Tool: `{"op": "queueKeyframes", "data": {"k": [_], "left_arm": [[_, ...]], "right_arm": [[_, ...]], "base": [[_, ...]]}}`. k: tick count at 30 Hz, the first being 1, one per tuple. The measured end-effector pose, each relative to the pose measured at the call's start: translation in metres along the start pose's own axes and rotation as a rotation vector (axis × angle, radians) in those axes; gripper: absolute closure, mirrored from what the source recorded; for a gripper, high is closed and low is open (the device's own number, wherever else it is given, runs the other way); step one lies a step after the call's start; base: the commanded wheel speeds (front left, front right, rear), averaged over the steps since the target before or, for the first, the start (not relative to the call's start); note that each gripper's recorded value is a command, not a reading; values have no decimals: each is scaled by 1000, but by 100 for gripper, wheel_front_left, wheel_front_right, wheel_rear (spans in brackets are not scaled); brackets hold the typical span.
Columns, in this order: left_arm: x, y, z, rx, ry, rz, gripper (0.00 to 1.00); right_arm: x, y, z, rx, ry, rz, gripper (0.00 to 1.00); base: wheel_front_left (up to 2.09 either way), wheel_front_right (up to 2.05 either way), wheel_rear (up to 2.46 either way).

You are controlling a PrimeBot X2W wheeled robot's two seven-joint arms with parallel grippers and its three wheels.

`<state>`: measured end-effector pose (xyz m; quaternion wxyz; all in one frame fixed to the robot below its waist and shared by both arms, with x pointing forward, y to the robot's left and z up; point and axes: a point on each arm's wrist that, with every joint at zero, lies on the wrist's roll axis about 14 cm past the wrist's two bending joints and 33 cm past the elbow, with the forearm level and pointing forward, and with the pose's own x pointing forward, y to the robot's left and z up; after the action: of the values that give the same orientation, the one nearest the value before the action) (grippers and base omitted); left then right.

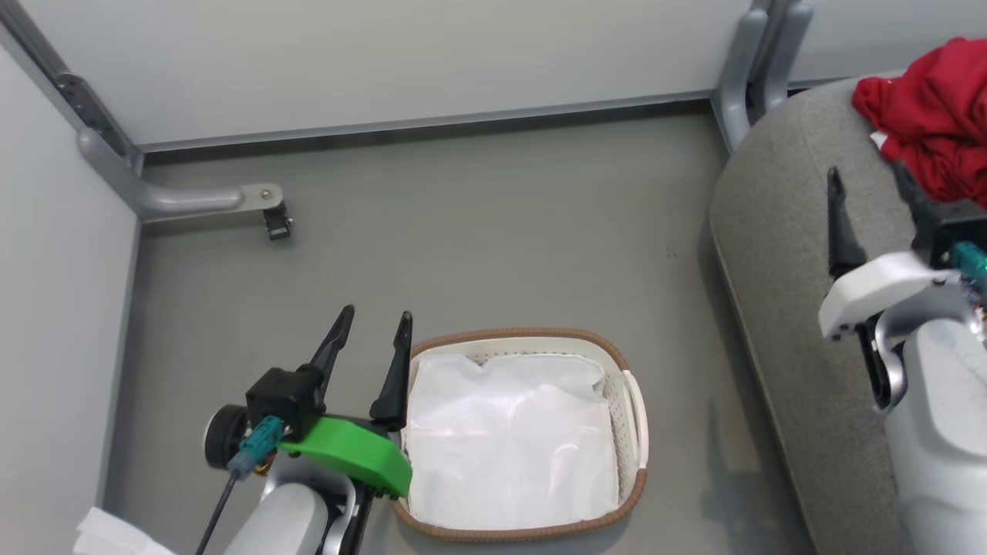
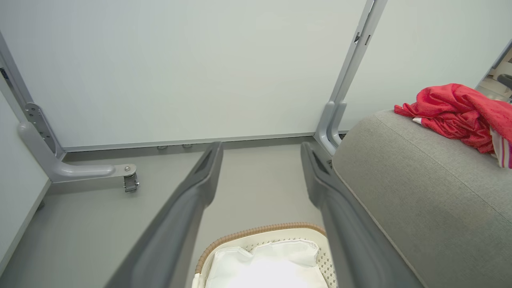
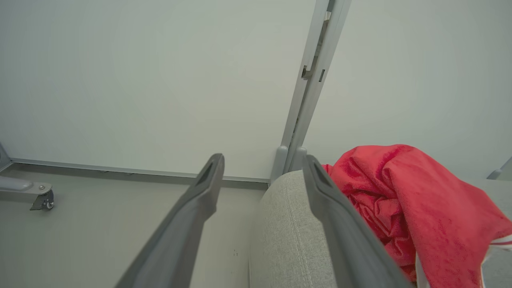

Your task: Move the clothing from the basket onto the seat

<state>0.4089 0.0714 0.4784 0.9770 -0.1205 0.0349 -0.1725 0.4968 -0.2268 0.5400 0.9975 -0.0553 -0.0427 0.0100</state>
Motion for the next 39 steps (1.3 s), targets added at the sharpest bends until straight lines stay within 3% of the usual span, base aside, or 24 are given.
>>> {"op": "queueKeyframes", "data": {"k": [9,16,26,39], "left_arm": [[-59,52,10,-8,-57,251,0],[-95,71,10,-11,-77,359,0],[-117,80,2,-16,-66,407,0],[-112,77,-4,-25,-53,387,0]], "right_arm": [[-45,83,-14,92,5,136,0],[-79,107,-13,165,-4,195,0],[-109,105,-18,227,14,183,0],[-111,103,-19,235,16,179,0]], "base": [[0,0,0],[0,0,0],[0,0,0],[0,0,0]]}}
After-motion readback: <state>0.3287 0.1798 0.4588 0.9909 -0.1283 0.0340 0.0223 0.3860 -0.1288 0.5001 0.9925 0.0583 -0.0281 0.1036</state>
